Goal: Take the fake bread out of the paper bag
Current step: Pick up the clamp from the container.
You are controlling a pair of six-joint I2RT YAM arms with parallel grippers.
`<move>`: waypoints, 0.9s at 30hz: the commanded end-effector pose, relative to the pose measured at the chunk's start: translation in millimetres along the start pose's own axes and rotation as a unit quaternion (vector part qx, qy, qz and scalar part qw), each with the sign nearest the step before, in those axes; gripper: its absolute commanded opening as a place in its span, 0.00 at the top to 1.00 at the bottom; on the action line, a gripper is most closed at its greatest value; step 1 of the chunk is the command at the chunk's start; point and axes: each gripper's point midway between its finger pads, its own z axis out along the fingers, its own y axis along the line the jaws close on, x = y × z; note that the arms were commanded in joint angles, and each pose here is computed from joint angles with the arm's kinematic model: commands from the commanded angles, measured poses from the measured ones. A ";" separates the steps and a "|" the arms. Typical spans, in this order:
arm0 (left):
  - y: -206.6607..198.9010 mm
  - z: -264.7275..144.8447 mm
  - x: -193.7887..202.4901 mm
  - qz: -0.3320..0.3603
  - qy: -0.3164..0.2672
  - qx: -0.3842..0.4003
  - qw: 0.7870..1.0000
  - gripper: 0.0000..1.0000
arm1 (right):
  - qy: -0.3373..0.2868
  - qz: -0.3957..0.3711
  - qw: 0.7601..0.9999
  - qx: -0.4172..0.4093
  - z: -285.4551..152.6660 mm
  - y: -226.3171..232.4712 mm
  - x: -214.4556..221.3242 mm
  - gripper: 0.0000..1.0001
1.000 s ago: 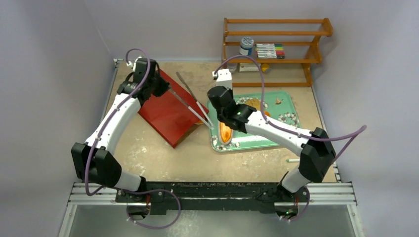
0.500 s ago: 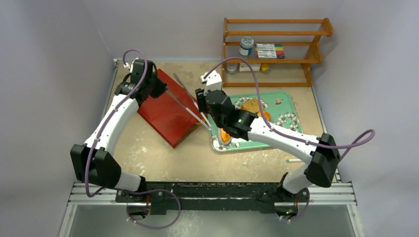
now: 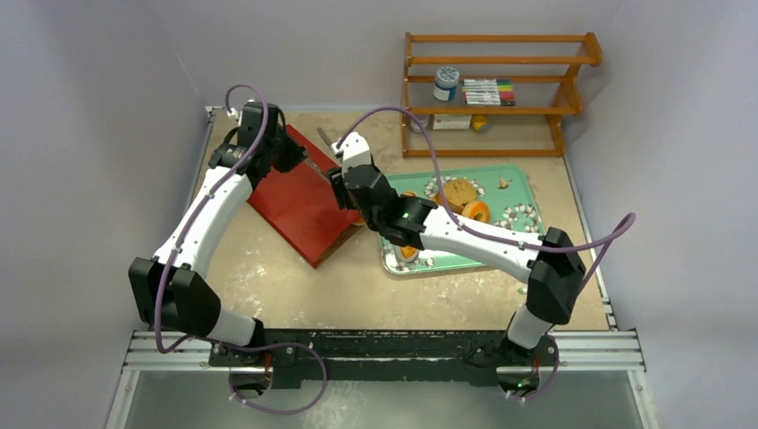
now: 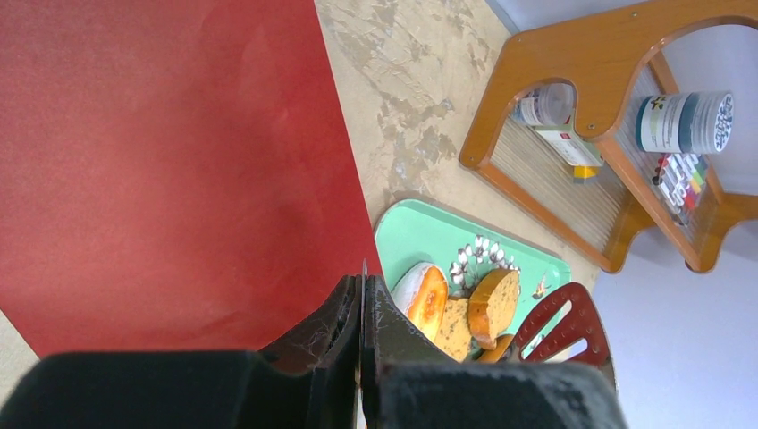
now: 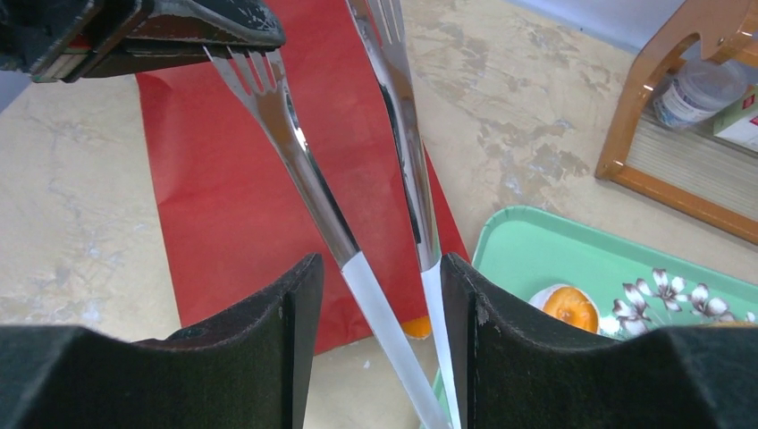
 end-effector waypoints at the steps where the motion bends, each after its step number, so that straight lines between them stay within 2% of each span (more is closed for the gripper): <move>1: -28.6 -14.6 -13.1 0.000 -0.014 0.046 0.999 1.00 | -0.010 0.002 1.000 0.019 1.9 -3.0 -16.0 0.47; 7: -31.3 -20.2 -13.0 0.000 -0.013 0.052 0.999 1.00 | 0.008 -0.017 0.999 0.040 18.9 -3.1 -0.2 0.51; 10: -31.0 -23.1 -13.0 0.002 -0.013 0.053 0.999 1.00 | 0.024 -0.021 0.998 0.063 31.0 -11.4 10.5 0.58; 12: -30.1 -24.5 -13.5 0.004 -0.014 0.051 0.999 1.00 | 0.031 -0.008 0.996 0.079 36.1 -23.0 12.7 0.67; 16: -26.4 -26.4 -14.4 0.010 -0.018 0.044 0.999 1.00 | 0.027 0.017 0.995 0.095 38.5 -47.6 8.0 0.96; 17: -25.1 -26.3 -14.4 0.012 -0.018 0.042 0.999 1.00 | 0.025 0.023 0.995 0.098 38.1 -52.3 5.9 1.00; 27: 24.5 -32.0 -40.2 0.034 -0.065 -0.033 0.997 1.00 | 0.033 0.065 0.986 0.148 23.1 -117.0 8.6 1.00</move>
